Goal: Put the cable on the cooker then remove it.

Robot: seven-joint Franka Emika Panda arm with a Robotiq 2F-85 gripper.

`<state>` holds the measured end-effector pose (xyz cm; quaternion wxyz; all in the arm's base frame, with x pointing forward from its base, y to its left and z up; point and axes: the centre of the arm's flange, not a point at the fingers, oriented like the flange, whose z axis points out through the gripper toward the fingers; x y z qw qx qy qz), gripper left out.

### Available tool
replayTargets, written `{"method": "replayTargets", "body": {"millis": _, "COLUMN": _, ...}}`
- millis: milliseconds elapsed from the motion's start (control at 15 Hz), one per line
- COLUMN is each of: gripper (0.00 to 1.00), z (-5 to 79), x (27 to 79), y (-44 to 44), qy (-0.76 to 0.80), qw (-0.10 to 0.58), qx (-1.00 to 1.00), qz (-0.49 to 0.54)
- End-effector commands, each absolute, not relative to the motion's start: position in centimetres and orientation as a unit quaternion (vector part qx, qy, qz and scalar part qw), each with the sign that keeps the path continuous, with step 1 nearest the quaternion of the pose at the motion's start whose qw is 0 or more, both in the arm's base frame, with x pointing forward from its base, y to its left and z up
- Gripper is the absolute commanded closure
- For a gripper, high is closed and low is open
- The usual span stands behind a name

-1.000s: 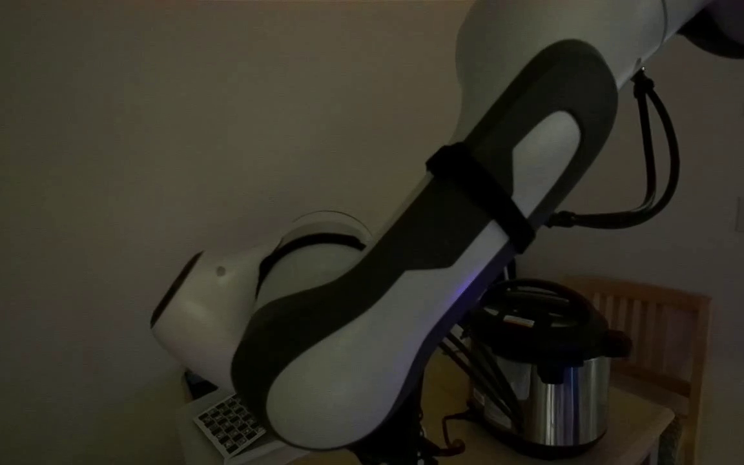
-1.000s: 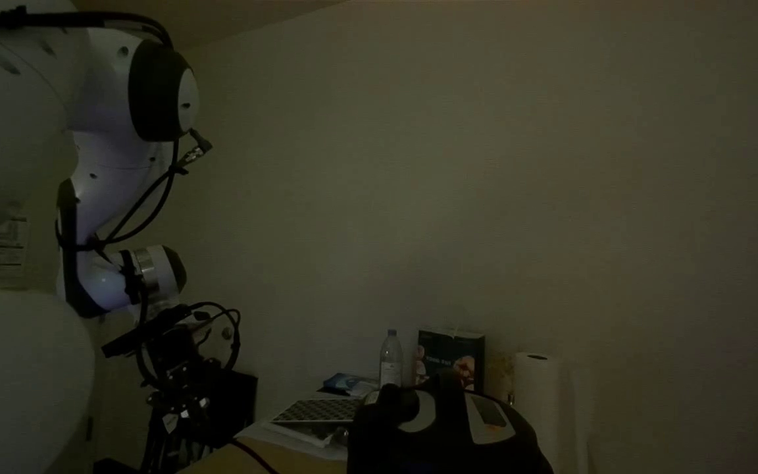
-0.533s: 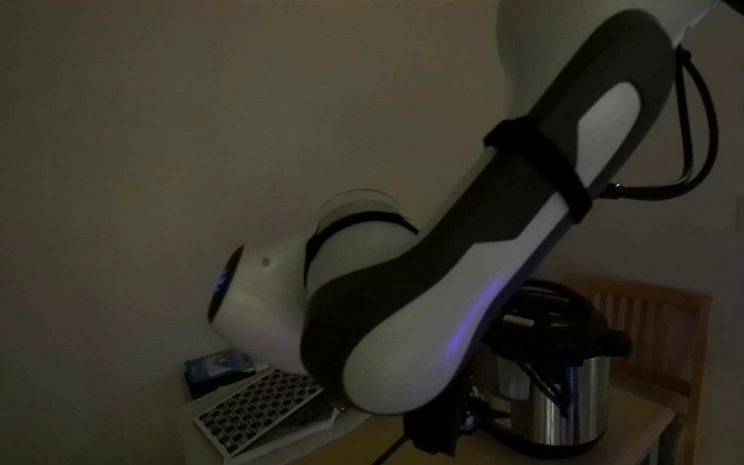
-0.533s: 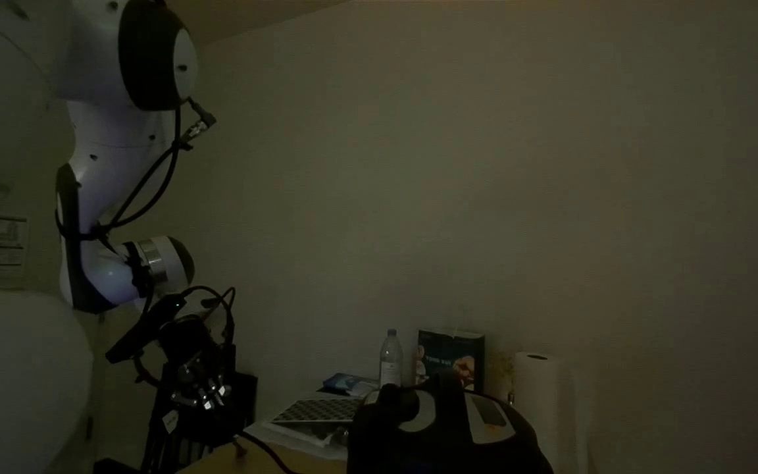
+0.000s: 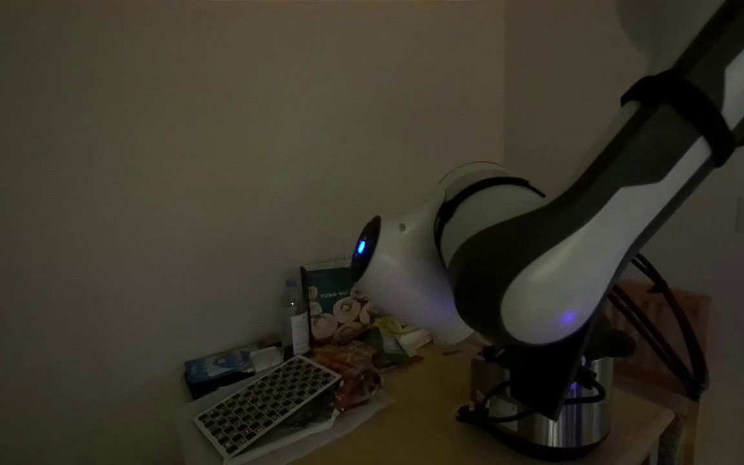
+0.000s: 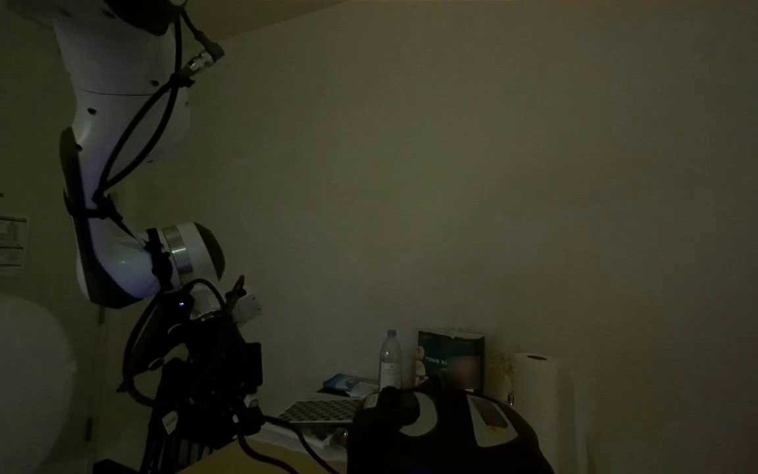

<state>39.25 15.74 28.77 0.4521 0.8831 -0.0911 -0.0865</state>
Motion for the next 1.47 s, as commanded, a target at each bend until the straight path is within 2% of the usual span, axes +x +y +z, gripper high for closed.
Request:
{"method": "replayTargets", "body": {"millis": 0, "gripper": 0.98, "z": 28.9, "x": 39.1, "y": 15.8, "qy": -0.091, "qw": 0.452, "qx": 0.884, "qz": -0.085}}
{"method": "replayTargets", "body": {"millis": 133, "gripper": 0.98, "z": 31.2, "x": 39.6, "y": 14.9, "qy": -0.134, "qw": 0.493, "qx": 0.859, "qz": -0.045}}
{"method": "replayTargets", "body": {"millis": 600, "gripper": 0.98, "z": 41.8, "x": 39.5, "y": 4.4, "qy": -0.216, "qw": 0.515, "qx": 0.825, "qz": 0.089}}
{"method": "replayTargets", "body": {"millis": 667, "gripper": 0.91, "z": 38.4, "x": 42.5, "y": 8.1, "qy": -0.200, "qw": 0.498, "qx": 0.841, "qz": 0.066}}
{"method": "replayTargets", "body": {"millis": 933, "gripper": 0.91, "z": 39.7, "x": 41.1, "y": 5.9, "qy": -0.218, "qw": 0.494, "qx": 0.838, "qz": 0.077}}
{"method": "replayTargets", "body": {"millis": 1000, "gripper": 0.98, "z": 39.5, "x": 41.3, "y": 5.7, "qy": -0.230, "qw": 0.501, "qx": 0.830, "qz": 0.081}}
{"method": "replayTargets", "body": {"millis": 1400, "gripper": 0.98, "z": 40.5, "x": 44.4, "y": 5.1, "qy": -0.323, "qw": 0.539, "qx": 0.754, "qz": 0.188}}
